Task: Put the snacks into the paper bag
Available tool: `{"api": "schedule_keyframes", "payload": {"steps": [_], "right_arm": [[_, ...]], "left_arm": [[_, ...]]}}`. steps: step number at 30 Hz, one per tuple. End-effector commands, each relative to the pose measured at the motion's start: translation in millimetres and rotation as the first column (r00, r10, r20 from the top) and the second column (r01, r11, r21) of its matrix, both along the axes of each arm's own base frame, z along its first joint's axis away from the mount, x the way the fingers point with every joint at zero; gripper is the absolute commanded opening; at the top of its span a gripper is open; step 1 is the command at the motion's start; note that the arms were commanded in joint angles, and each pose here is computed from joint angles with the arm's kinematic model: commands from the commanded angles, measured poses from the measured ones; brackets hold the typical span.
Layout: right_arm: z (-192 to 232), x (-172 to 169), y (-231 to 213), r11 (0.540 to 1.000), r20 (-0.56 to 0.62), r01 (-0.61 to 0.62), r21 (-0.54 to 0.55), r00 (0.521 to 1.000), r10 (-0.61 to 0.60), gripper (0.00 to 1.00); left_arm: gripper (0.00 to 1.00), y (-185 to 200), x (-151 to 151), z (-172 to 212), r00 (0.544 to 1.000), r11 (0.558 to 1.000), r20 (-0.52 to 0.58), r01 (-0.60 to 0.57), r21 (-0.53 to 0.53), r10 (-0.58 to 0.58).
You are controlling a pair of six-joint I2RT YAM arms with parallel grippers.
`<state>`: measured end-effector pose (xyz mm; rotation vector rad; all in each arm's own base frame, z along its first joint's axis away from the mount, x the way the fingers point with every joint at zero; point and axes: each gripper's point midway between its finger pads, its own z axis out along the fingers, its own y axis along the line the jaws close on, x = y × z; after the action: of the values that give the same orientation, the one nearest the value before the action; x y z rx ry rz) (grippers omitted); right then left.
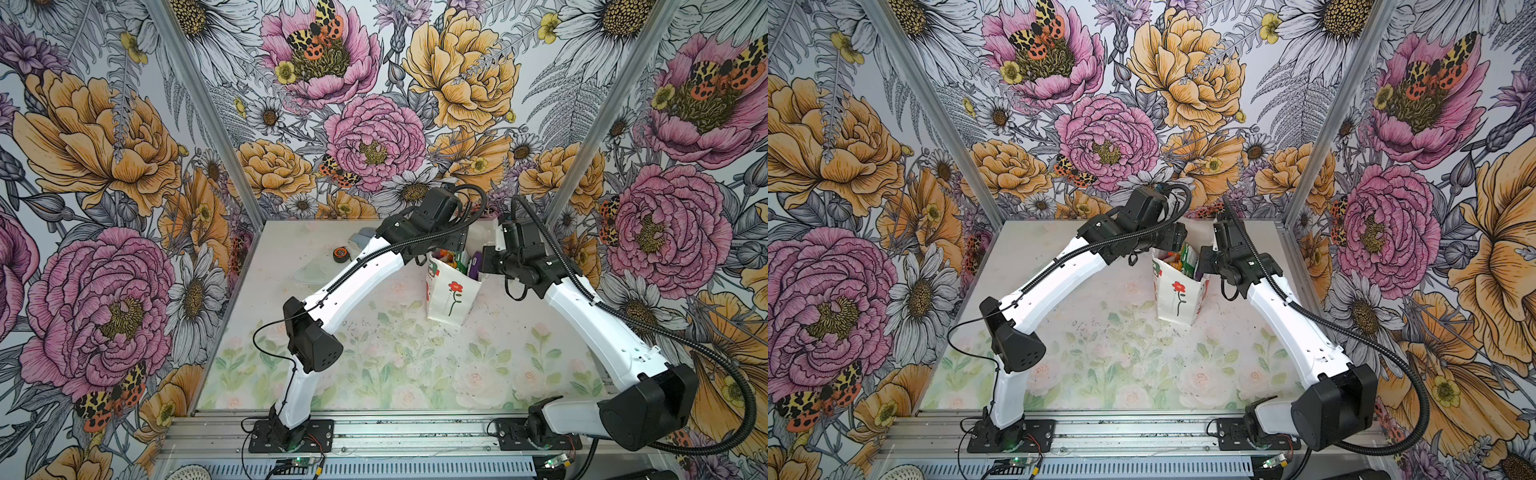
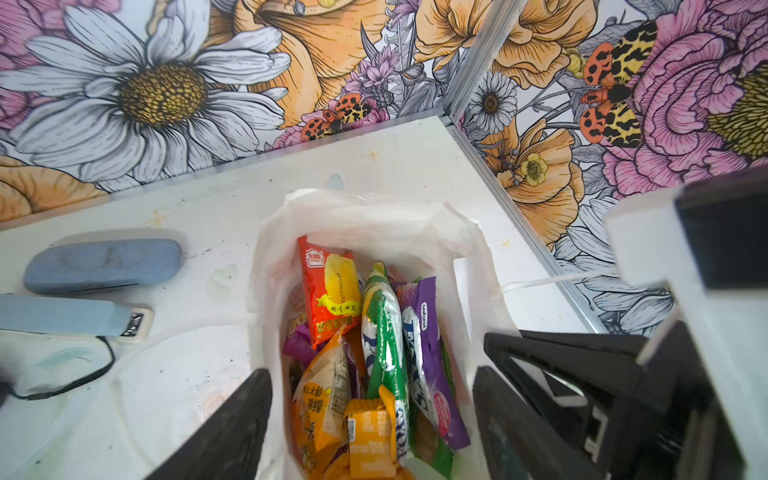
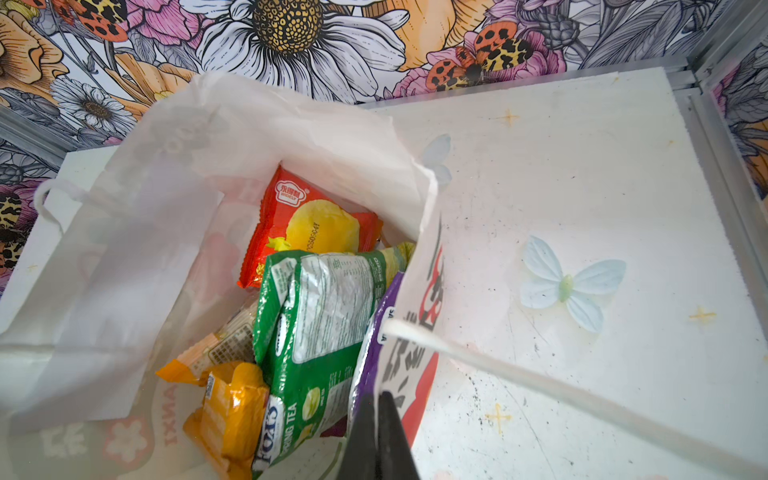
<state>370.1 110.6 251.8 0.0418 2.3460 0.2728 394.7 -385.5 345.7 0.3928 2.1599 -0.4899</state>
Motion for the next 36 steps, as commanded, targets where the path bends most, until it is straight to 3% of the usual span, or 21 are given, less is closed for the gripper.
{"api": "schedule_keyframes", "payload": {"steps": [1,6,13,20,23,30,36], "right_arm": [[-4.3,-13.9,3.5,0.999,-0.046,-0.033,0.006,0.998,0.033,0.00],[-2.4,-13.4,3.7,0.999,-0.042,-0.033,0.008,0.999,0.033,0.00],[0.0,-13.4,7.6,0.999,-0.042,-0.043,0.026,0.998,0.044,0.00],[1.8,-12.4,11.1,0.998,-0.041,-0.048,0.040,0.998,0.049,0.00],[2.8,-11.6,12.3,0.998,-0.040,-0.048,0.045,0.998,0.050,0.00],[11.4,-3.3,22.8,0.994,-0.037,-0.068,0.085,0.997,0.071,0.00],[24.4,11.4,34.6,0.992,-0.016,-0.079,0.100,0.997,0.081,0.00]], "left_arm": [[0.82,44.7,11.3,14.3,0.989,0.989,0.021,-0.148,0.008,0.148],[0.84,64.2,22.6,-3.3,0.977,0.979,-0.056,-0.206,-0.003,0.206],[0.81,38.9,24.8,-32.4,0.974,0.989,-0.195,-0.130,-0.067,0.115],[0.74,18.6,31.0,-61.0,0.962,0.993,-0.264,-0.091,-0.072,0.069],[0.65,16.4,32.1,-67.9,0.957,0.993,-0.280,-0.096,-0.072,0.072],[0.31,15.5,36.2,-74.3,0.949,0.989,-0.302,-0.126,-0.082,0.095],[0.00,13.8,33.0,-54.9,0.955,0.985,-0.284,-0.125,-0.122,0.086]]}}
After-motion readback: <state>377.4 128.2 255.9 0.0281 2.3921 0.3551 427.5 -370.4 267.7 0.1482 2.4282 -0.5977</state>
